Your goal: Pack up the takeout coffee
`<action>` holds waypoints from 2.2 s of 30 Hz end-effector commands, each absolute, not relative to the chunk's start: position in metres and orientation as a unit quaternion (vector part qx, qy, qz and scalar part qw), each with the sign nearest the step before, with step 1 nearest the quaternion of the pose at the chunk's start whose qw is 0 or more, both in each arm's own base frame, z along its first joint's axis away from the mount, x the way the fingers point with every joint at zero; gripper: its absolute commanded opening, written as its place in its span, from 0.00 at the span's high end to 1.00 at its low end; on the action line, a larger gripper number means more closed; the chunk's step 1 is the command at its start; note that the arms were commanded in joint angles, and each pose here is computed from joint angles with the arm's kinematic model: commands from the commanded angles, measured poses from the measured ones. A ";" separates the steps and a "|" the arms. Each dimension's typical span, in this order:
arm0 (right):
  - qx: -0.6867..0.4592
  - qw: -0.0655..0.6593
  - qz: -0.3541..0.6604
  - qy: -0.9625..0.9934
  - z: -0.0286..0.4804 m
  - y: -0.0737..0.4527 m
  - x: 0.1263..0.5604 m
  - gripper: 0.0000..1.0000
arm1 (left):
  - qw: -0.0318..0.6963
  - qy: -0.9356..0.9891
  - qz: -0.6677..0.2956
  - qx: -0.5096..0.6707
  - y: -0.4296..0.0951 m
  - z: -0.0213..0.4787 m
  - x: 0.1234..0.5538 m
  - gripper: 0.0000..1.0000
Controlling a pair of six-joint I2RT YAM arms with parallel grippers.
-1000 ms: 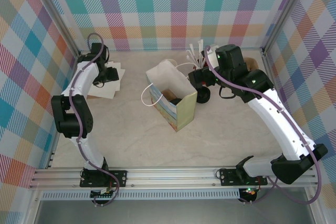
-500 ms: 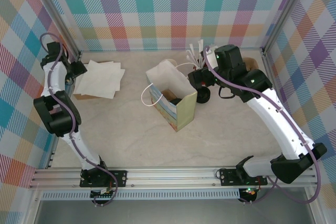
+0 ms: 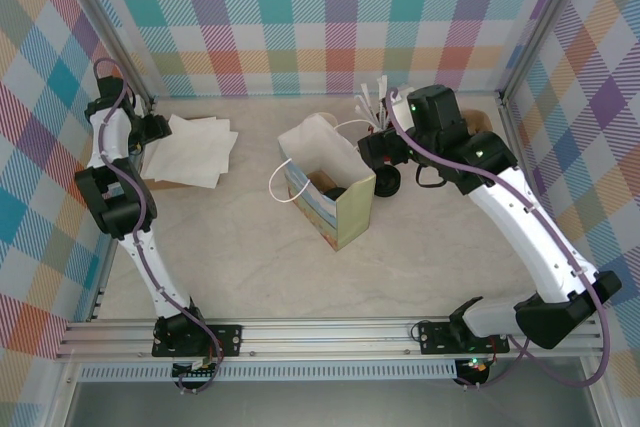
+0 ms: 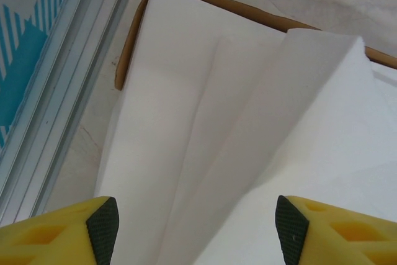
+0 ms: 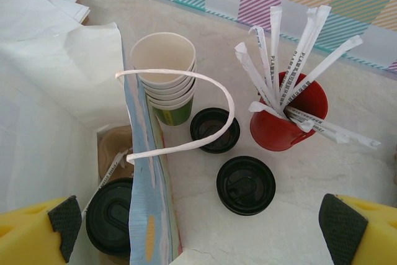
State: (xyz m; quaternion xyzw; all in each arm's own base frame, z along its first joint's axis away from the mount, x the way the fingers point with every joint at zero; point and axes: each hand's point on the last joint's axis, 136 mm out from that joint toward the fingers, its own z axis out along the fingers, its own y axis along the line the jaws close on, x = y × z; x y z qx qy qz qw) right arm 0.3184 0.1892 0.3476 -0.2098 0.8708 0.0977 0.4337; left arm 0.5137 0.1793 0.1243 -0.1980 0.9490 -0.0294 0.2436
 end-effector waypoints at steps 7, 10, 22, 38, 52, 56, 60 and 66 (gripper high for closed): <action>-0.207 0.435 0.094 0.871 0.349 0.189 0.323 0.00 | 0.219 0.957 -0.057 -0.184 0.170 0.109 0.516 0.45; -0.208 0.434 0.095 0.871 0.349 0.189 0.323 0.00 | 0.213 0.958 -0.063 -0.183 0.167 0.103 0.516 0.45; -0.210 0.436 0.096 0.870 0.351 0.191 0.325 0.00 | 0.204 0.960 -0.066 -0.180 0.165 0.098 0.514 0.72; -0.233 0.451 0.157 0.847 0.367 0.208 0.313 0.00 | 0.264 0.930 -0.168 -0.194 0.124 0.172 0.504 1.00; -0.280 0.464 0.244 0.804 0.382 0.243 0.306 0.00 | 0.285 0.913 -0.247 -0.156 0.038 0.202 0.497 1.00; -0.298 0.475 0.271 0.782 0.384 0.253 0.302 0.00 | 0.301 0.906 -0.264 -0.136 0.006 0.223 0.488 1.00; -0.321 0.493 0.300 0.751 0.391 0.265 0.298 0.00 | 0.324 0.900 -0.270 -0.111 -0.027 0.255 0.474 1.00; -0.369 0.527 0.313 0.699 0.405 0.287 0.295 0.00 | 0.351 0.888 -0.289 -0.068 -0.080 0.309 0.447 1.00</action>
